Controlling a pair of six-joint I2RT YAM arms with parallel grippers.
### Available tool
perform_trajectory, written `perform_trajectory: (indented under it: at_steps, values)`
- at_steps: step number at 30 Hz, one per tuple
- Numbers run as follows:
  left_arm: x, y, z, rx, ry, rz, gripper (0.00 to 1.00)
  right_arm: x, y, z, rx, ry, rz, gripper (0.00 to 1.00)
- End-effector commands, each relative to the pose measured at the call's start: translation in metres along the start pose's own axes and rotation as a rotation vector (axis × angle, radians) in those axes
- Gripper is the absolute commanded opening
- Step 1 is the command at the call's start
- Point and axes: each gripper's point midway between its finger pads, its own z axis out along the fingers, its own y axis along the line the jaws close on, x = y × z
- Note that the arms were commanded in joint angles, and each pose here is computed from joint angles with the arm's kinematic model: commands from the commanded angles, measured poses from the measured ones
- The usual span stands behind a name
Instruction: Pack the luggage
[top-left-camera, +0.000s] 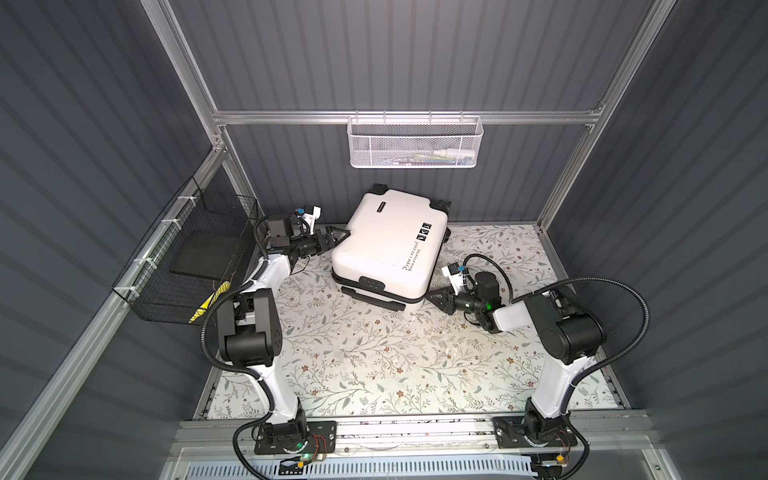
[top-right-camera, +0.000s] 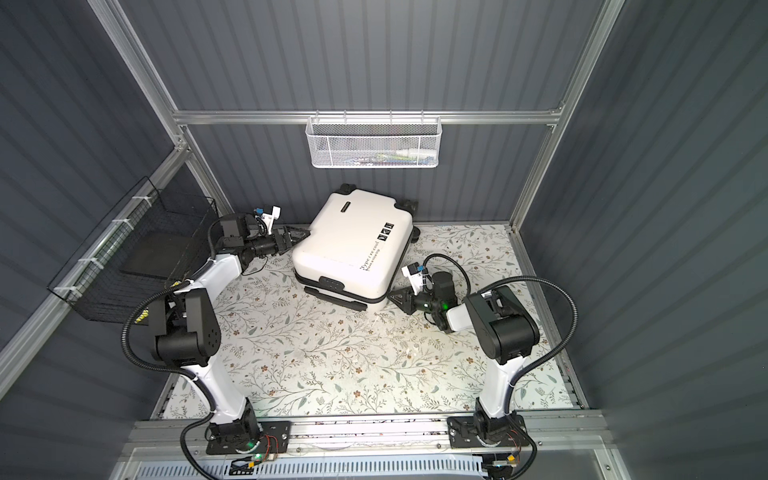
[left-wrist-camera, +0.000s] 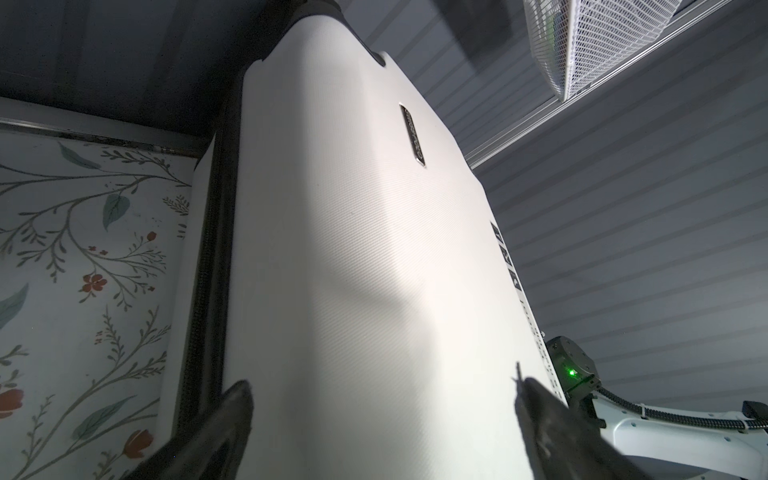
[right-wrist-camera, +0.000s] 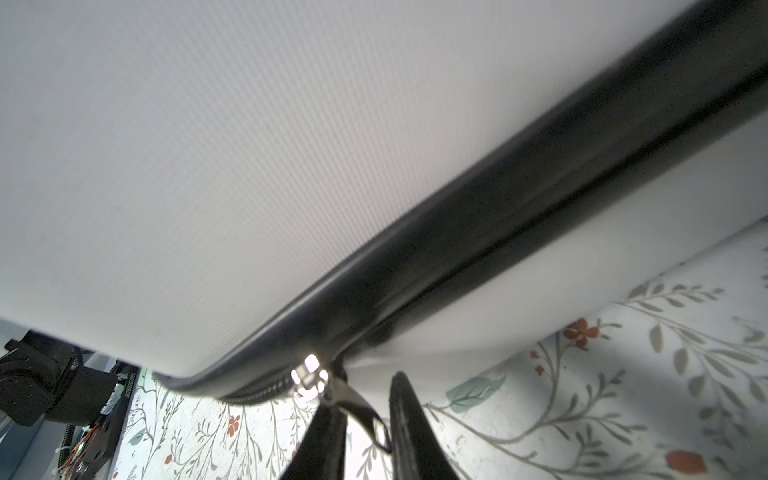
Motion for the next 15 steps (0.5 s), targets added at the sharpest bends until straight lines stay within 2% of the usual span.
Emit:
perform_trajectory:
  at_steps: [1,5,15]
  values:
    - [-0.006,0.002,0.001,0.016,-0.004,0.015,1.0,-0.017,0.007,0.004,-0.029,-0.026,-0.047,0.15]
    - [-0.006,0.01,0.001,-0.025,-0.009,0.025,1.0,-0.014,0.009,0.002,-0.023,-0.024,-0.043,0.0]
    - [-0.009,0.023,0.002,-0.061,-0.018,0.015,1.0,-0.006,0.012,-0.006,0.031,-0.021,-0.018,0.0]
